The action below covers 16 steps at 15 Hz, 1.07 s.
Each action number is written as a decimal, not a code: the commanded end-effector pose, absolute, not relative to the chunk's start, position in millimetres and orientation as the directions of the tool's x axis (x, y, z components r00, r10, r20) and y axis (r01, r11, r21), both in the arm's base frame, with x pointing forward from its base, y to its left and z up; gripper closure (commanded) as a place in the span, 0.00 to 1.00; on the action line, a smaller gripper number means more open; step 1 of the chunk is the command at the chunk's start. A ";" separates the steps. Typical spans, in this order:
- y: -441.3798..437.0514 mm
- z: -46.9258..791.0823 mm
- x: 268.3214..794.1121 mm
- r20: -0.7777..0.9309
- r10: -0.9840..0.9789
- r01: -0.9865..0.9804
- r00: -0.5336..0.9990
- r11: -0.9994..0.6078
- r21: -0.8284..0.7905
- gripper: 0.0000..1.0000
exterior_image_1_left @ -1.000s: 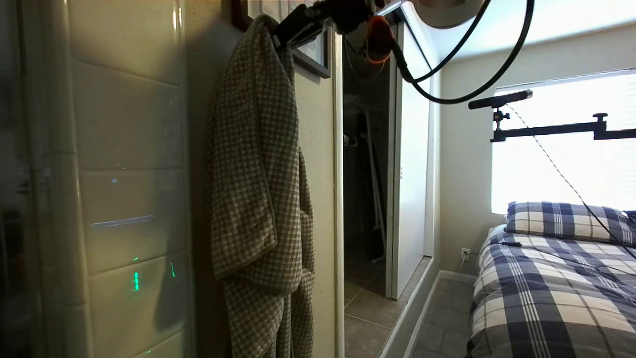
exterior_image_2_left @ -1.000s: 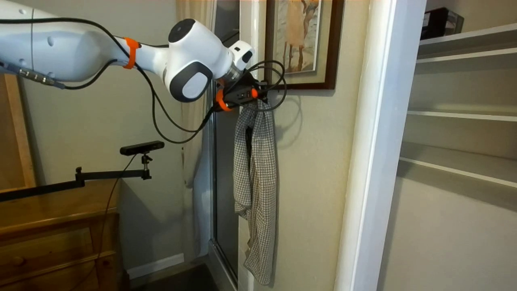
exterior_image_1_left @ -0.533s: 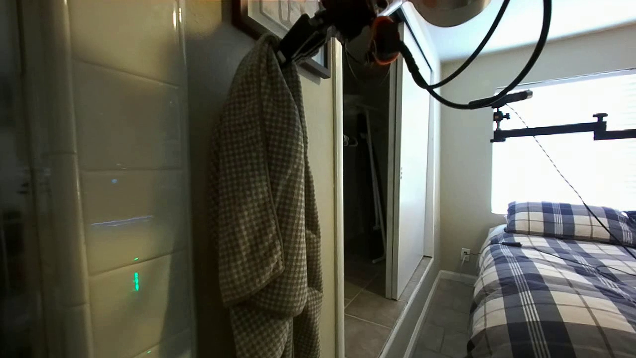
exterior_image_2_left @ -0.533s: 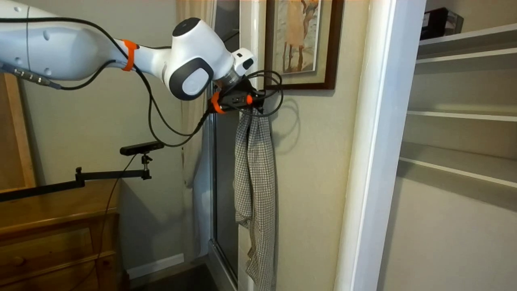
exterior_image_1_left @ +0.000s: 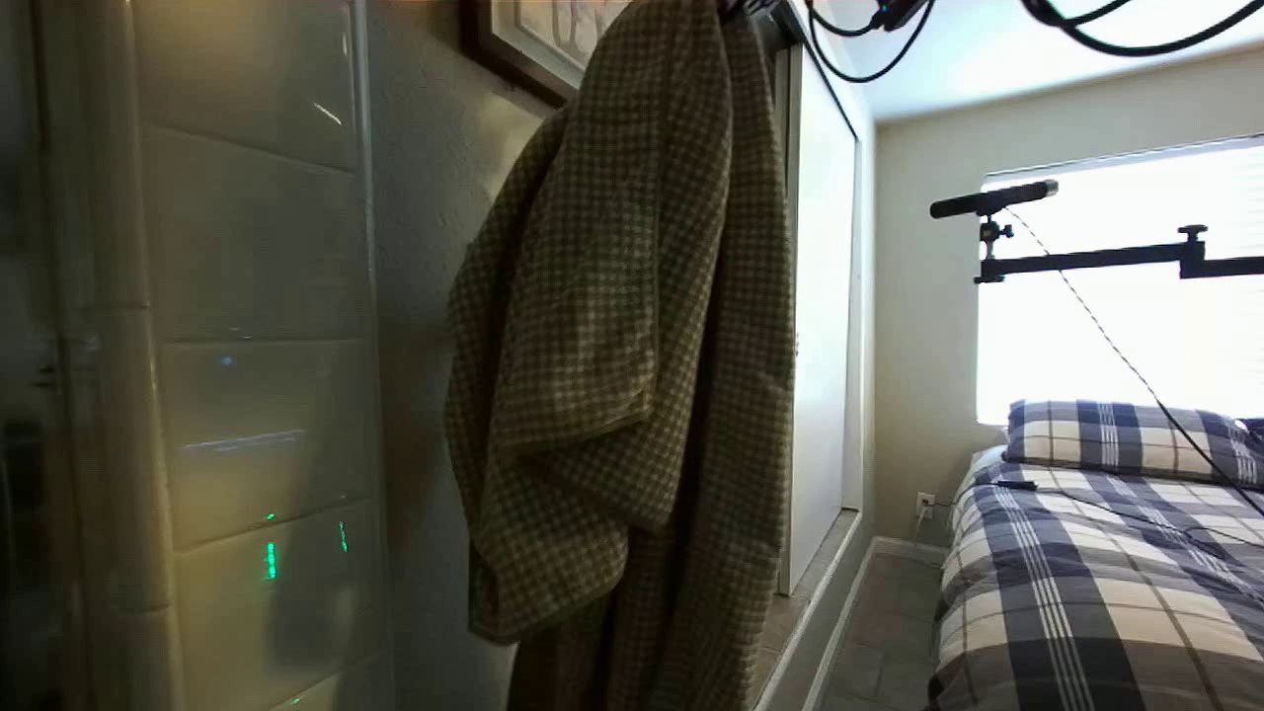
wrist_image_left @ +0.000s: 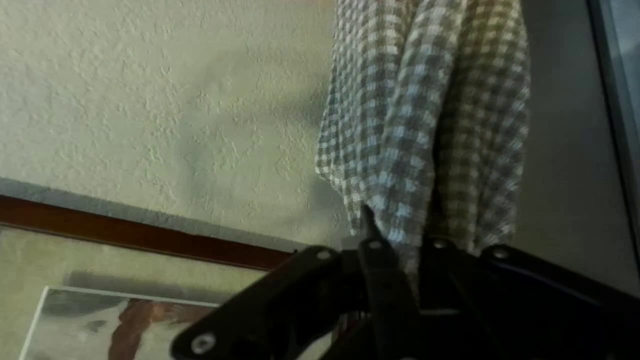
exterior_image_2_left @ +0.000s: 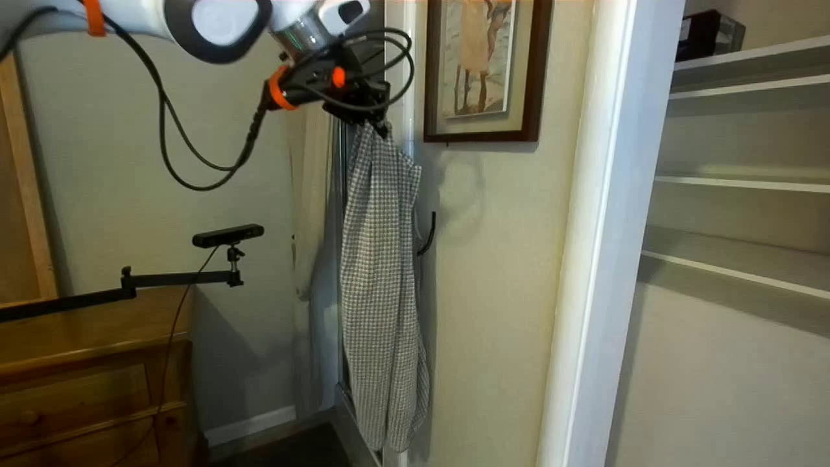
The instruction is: Remove the towel from the hook
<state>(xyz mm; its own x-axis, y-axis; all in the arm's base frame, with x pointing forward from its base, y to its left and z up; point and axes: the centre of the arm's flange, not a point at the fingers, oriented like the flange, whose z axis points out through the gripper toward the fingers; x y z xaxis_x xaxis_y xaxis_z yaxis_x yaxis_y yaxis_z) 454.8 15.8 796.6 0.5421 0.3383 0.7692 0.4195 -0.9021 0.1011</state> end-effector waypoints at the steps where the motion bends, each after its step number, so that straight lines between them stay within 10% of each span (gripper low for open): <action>1: 3.2 815.7 411.5 0.703 0.334 0.436 0.628 -0.899 0.037 0.97; 16: -21.1 629.7 461.5 0.015 0.396 0.371 0.918 -0.848 -0.378 0.97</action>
